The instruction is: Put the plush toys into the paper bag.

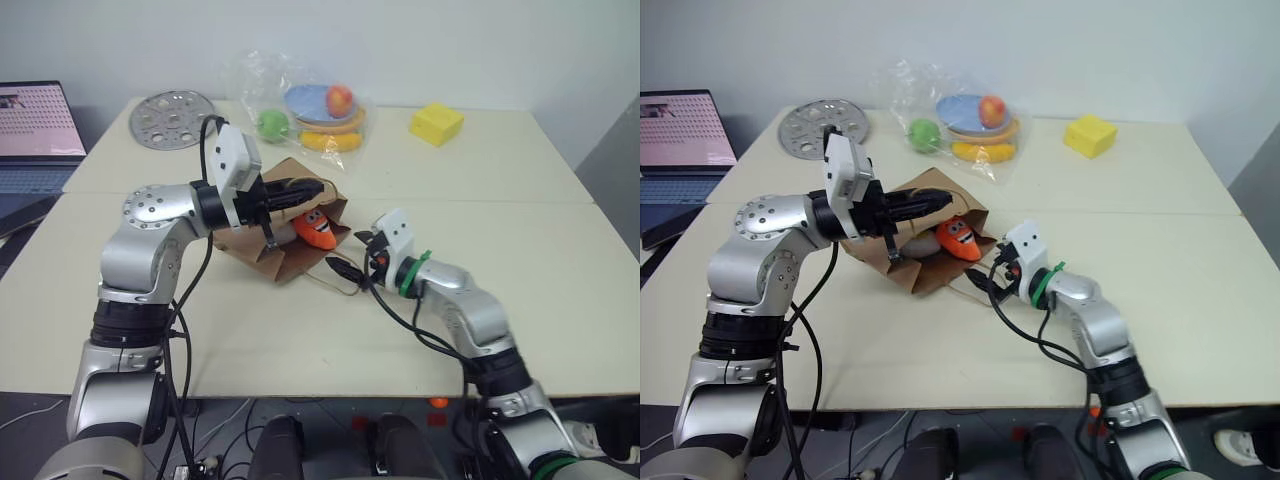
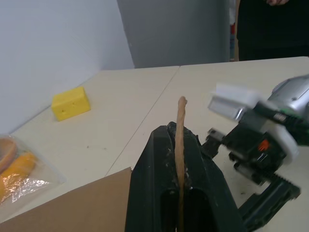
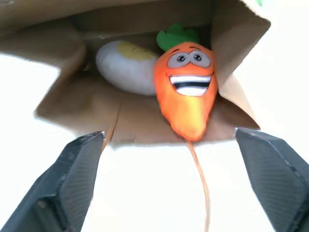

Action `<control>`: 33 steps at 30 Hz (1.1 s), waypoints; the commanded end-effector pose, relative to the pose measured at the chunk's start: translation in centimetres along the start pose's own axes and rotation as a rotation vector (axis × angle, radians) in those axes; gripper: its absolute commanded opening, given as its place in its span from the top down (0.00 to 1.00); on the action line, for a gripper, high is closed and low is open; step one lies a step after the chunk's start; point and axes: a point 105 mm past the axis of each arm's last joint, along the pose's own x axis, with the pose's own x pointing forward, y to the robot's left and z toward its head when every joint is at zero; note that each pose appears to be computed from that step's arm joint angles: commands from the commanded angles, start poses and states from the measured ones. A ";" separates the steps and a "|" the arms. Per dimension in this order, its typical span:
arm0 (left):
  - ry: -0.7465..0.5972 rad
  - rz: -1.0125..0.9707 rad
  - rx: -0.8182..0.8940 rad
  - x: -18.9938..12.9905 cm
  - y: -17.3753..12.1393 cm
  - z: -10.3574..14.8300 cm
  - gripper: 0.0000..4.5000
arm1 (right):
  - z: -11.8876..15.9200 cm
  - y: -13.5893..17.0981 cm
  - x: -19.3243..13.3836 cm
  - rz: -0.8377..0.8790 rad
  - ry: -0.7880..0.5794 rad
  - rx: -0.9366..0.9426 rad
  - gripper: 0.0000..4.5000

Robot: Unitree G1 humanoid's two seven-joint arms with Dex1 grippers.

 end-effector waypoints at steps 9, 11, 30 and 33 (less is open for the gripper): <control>-0.032 -0.001 0.048 0.3 -0.1 1.2 1.00 | -2.6 3.7 2.6 0.126 0.160 -0.127 0.01; -0.029 -0.004 0.050 0.3 -0.2 1.2 1.00 | -2.7 3.3 3.2 0.101 0.164 -0.135 0.01; -0.033 0.053 0.058 0.0 0.2 1.6 1.00 | -0.6 1.1 1.5 -0.009 0.041 -0.133 1.00; -0.067 0.093 0.072 1.2 1.1 2.2 1.00 | 3.7 0.4 -0.9 -0.070 -0.125 -0.122 1.00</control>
